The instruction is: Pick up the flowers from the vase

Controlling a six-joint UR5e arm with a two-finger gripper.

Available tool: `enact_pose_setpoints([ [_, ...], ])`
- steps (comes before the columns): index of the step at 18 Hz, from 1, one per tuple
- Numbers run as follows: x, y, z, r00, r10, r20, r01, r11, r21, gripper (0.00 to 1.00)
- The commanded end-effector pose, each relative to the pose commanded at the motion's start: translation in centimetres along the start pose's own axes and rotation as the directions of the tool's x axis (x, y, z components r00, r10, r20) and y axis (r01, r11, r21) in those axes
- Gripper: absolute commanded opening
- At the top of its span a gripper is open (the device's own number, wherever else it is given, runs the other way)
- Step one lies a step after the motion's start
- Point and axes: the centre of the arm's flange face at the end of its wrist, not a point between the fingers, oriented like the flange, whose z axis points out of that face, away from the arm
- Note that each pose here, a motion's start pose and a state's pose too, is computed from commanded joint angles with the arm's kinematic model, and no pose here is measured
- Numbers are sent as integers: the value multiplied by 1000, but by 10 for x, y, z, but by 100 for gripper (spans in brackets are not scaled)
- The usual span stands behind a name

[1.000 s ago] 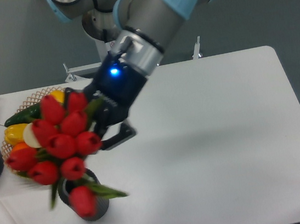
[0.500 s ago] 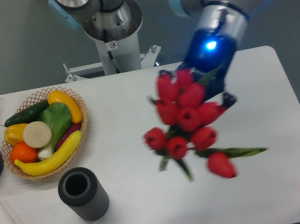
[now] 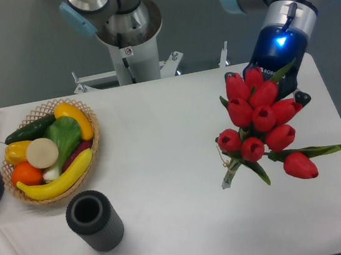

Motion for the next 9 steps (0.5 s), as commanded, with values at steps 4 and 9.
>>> enact_pose_setpoints([
  [4,-1,0,-2,1000,0,2,0,1000,2,34],
  [9,1,-1,0,1000,2,-1,-2,1000,0,34],
])
